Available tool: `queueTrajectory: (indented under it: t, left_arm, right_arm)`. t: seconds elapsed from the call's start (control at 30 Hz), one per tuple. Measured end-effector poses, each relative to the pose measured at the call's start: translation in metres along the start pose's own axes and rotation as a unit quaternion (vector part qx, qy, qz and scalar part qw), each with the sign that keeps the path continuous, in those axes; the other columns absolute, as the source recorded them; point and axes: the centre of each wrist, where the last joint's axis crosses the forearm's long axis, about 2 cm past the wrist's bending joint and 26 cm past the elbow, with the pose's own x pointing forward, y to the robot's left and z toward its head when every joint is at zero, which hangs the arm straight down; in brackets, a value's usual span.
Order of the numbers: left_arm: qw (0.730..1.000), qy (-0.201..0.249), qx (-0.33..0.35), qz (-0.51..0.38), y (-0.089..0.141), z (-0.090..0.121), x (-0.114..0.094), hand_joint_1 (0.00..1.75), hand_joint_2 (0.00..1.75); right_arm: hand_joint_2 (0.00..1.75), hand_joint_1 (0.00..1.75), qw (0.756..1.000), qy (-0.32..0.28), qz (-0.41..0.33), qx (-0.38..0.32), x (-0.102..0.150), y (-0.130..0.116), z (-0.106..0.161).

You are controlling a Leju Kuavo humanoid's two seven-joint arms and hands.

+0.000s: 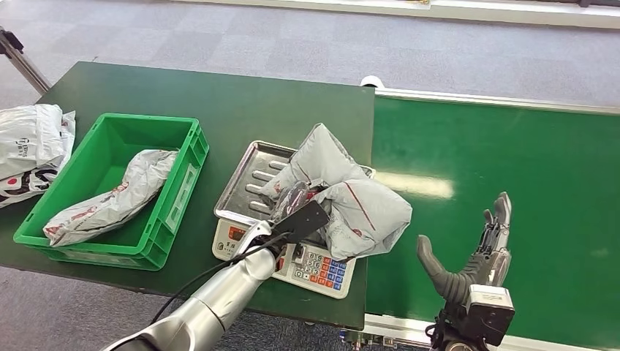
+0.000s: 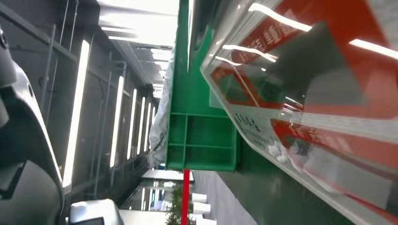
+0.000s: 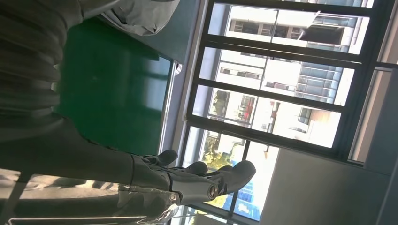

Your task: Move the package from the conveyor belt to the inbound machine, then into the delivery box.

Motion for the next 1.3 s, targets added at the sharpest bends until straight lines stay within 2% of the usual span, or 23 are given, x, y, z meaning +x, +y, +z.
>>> queueTrajectory:
  t: [0.13, 0.3, 0.5, 0.67, 0.83, 1.0, 1.1, 1.2, 1.3]
  left_arm:
    - [1.000, -0.012, 0.016, 0.011, 0.001, 0.003, 0.001, 1.75, 1.75]
    - [0.993, -0.063, 0.095, 0.043, 0.014, 0.011, 0.017, 1.75, 1.75]
    - [0.959, -0.151, 0.238, 0.036, 0.063, 0.031, 0.044, 1.75, 1.75]
    - [0.921, -0.179, 0.344, 0.033, 0.111, 0.058, 0.045, 1.75, 1.75]
    - [0.896, -0.149, 0.418, 0.026, 0.148, 0.083, 0.021, 1.75, 1.75]
    - [0.865, -0.069, 0.495, -0.030, 0.182, 0.107, -0.013, 1.75, 1.75]
    - [0.855, -0.036, 0.516, -0.044, 0.194, 0.117, -0.030, 1.75, 1.75]
    - [0.850, -0.016, 0.524, -0.056, 0.200, 0.123, -0.038, 1.75, 1.75]
    - [0.839, 0.028, 0.537, -0.086, 0.207, 0.127, -0.046, 1.75, 1.75]
  right_arm:
    - [1.75, 0.00, 1.000, 0.000, 0.000, 0.000, 0.000, 0.000, 0.000]
    - [1.75, 0.00, 1.000, 0.005, 0.004, -0.003, -0.001, -0.002, 0.003]
    - [1.75, 0.00, 1.000, 0.023, 0.014, -0.016, -0.004, -0.008, 0.018]
    - [1.75, 0.00, 0.999, 0.036, 0.015, -0.027, -0.005, -0.012, 0.030]
    - [1.75, 0.00, 0.998, 0.043, 0.012, -0.033, -0.006, -0.013, 0.034]
    - [1.75, 0.00, 0.998, 0.046, 0.008, -0.039, -0.006, -0.014, 0.037]
    - [1.75, 0.00, 0.998, 0.045, 0.006, -0.041, -0.006, -0.014, 0.037]
    - [1.75, 0.00, 0.998, 0.045, 0.005, -0.042, -0.006, -0.013, 0.036]
    - [1.75, 0.00, 0.998, 0.047, 0.004, -0.043, -0.006, -0.012, 0.036]
